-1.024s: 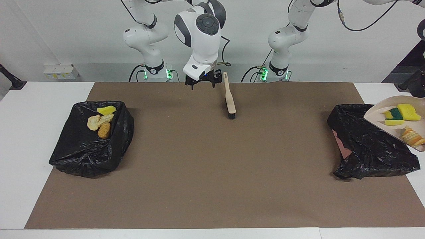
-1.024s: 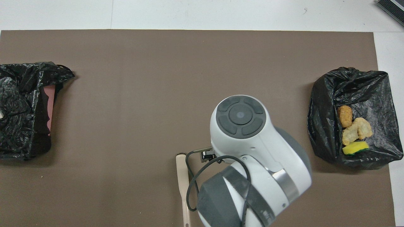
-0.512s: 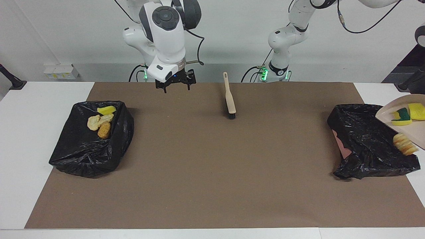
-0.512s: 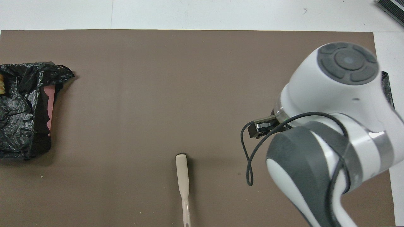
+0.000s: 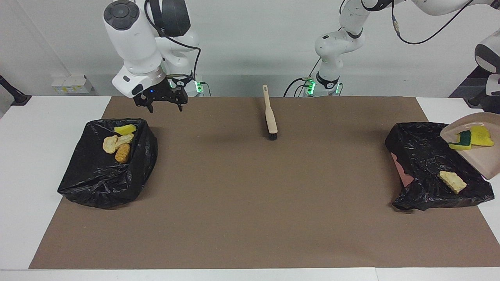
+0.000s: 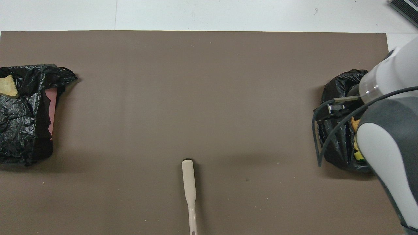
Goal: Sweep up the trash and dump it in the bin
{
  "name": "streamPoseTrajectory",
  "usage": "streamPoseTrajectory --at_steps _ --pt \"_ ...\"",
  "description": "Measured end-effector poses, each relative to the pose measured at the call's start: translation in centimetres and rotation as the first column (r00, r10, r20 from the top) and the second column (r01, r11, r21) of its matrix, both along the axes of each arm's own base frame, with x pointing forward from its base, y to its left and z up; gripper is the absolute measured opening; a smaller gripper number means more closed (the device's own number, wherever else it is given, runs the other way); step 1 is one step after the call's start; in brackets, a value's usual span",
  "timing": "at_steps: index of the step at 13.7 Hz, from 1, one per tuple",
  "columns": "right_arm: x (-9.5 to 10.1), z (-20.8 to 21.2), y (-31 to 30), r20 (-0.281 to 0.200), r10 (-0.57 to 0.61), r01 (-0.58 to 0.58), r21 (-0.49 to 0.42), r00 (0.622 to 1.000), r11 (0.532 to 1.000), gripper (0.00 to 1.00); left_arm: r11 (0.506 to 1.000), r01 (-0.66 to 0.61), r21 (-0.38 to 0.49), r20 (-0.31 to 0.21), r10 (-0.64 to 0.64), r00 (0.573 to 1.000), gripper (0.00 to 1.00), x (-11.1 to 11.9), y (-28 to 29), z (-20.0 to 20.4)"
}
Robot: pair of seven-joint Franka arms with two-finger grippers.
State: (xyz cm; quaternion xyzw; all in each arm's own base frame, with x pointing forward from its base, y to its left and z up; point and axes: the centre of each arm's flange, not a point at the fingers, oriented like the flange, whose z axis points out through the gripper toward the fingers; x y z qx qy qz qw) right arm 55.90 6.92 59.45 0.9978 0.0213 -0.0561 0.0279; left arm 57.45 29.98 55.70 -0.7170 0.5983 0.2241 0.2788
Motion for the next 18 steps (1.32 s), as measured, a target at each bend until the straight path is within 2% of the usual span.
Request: streamPoseTrajectory --at_steps 2,9,13,18 --pt "0.3 1.1 -2.0 0.028 -0.028 0.029 -0.025 0.999 0.999 1.0 1.0 -0.018 0.018 -0.021 0.018 1.0 0.32 0.0 -0.6 0.0" --pt "0.8 2.0 -4.4 0.064 -0.07 0.072 -0.024 0.995 0.997 1.0 0.991 -0.06 0.123 -0.093 0.072 0.993 0.32 0.9 -6.3 -0.3" --pt "0.8 2.1 -4.9 0.064 -0.049 0.051 -0.023 0.997 0.998 1.0 0.983 -0.05 0.178 -0.106 0.069 0.992 0.32 0.9 -6.7 0.1" --pt "0.8 2.4 -8.7 0.07 -0.109 0.11 -0.011 0.992 0.994 1.0 0.963 0.027 0.267 -0.113 0.003 0.994 0.32 2.3 -10.5 0.5"
